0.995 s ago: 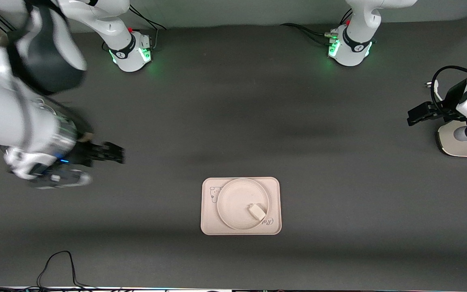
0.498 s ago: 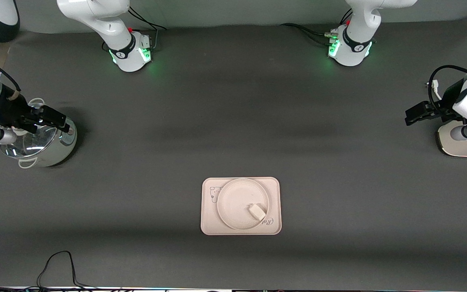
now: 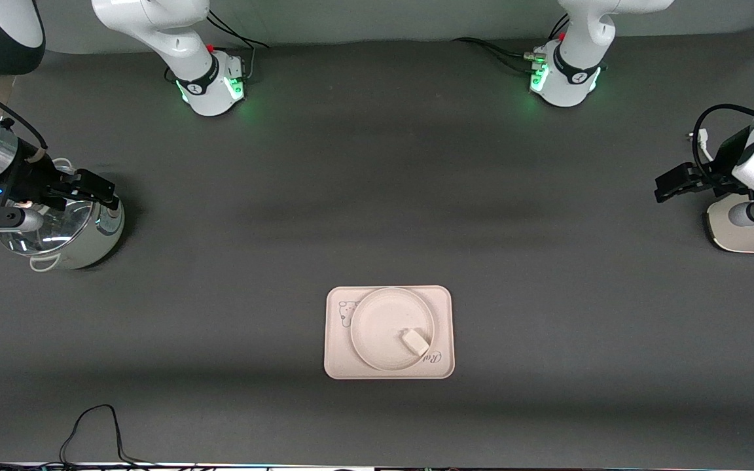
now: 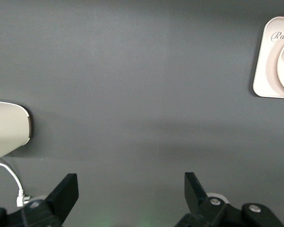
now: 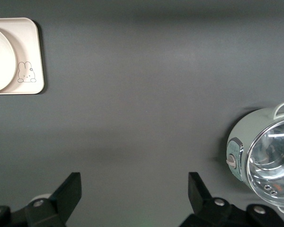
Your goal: Place bun in plate and plate on tray
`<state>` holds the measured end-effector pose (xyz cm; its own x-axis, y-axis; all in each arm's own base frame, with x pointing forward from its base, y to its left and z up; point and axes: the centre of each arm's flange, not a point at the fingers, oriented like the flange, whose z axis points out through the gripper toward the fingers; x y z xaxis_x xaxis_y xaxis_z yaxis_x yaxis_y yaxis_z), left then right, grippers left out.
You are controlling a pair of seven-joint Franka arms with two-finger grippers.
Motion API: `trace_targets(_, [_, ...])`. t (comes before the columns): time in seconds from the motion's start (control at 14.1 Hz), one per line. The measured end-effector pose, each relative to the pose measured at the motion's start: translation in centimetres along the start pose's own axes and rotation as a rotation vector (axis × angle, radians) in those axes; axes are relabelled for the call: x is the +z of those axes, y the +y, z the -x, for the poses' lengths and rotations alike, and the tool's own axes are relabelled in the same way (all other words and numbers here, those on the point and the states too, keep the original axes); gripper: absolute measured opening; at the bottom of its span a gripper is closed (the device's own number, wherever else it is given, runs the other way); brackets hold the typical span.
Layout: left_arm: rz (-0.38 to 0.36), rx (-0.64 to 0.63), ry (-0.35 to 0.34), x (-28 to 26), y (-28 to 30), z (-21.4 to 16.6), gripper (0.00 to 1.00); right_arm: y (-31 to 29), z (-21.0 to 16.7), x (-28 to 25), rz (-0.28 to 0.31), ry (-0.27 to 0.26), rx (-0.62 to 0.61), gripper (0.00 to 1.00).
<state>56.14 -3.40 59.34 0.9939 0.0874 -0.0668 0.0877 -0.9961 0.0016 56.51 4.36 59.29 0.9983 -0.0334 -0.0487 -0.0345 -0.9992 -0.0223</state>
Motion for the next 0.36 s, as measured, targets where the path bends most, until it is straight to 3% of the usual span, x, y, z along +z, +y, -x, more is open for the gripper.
trace_targets(0.36, [0.001,-0.001,0.006,-0.45,-0.03,0.13,1.0,-0.71,0.15,0.97,0.005,-0.02,-0.013,1.0])
